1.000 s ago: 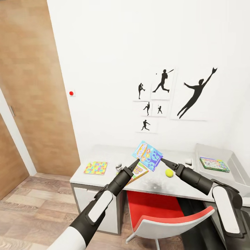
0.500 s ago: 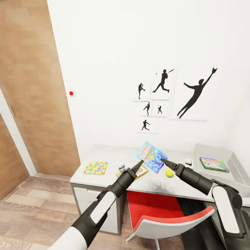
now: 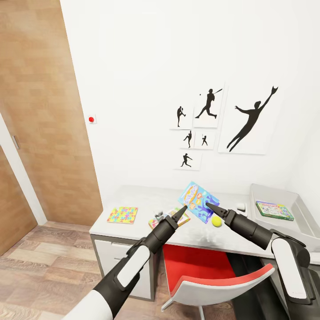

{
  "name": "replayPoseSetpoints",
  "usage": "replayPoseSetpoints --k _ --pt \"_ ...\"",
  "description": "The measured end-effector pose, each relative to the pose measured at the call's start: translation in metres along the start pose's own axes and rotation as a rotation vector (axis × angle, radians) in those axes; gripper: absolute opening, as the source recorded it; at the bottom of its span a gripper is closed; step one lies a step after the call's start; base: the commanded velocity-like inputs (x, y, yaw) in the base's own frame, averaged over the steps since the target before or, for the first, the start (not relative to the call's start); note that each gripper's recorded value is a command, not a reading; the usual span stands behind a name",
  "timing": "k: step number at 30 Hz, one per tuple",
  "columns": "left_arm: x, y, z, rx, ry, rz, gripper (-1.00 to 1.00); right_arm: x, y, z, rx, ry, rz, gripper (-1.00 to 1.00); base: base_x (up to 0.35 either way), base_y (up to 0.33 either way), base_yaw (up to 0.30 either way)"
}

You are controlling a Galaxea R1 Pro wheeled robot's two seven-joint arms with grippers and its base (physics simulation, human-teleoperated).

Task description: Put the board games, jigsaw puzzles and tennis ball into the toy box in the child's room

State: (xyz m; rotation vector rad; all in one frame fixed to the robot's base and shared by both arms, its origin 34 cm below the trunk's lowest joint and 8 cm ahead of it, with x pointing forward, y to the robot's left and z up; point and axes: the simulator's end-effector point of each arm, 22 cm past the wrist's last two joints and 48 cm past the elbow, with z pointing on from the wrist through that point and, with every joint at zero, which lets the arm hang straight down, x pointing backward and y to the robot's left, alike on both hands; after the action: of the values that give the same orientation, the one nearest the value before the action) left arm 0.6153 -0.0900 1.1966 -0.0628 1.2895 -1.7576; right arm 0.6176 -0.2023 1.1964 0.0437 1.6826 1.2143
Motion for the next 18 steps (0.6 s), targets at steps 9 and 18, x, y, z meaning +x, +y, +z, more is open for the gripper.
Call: replayPoseSetpoints --k 9,18 --pt "-0.001 -0.012 0.005 0.032 -0.011 -0.026 -1.00 0.000 0.000 0.000 0.001 0.000 0.000 1.00 0.000 0.000 0.000" --pt "0.000 -0.015 0.006 0.039 -0.012 -0.037 -1.00 0.000 0.000 0.000 -0.001 0.000 0.000 1.00 0.000 0.000 0.000"
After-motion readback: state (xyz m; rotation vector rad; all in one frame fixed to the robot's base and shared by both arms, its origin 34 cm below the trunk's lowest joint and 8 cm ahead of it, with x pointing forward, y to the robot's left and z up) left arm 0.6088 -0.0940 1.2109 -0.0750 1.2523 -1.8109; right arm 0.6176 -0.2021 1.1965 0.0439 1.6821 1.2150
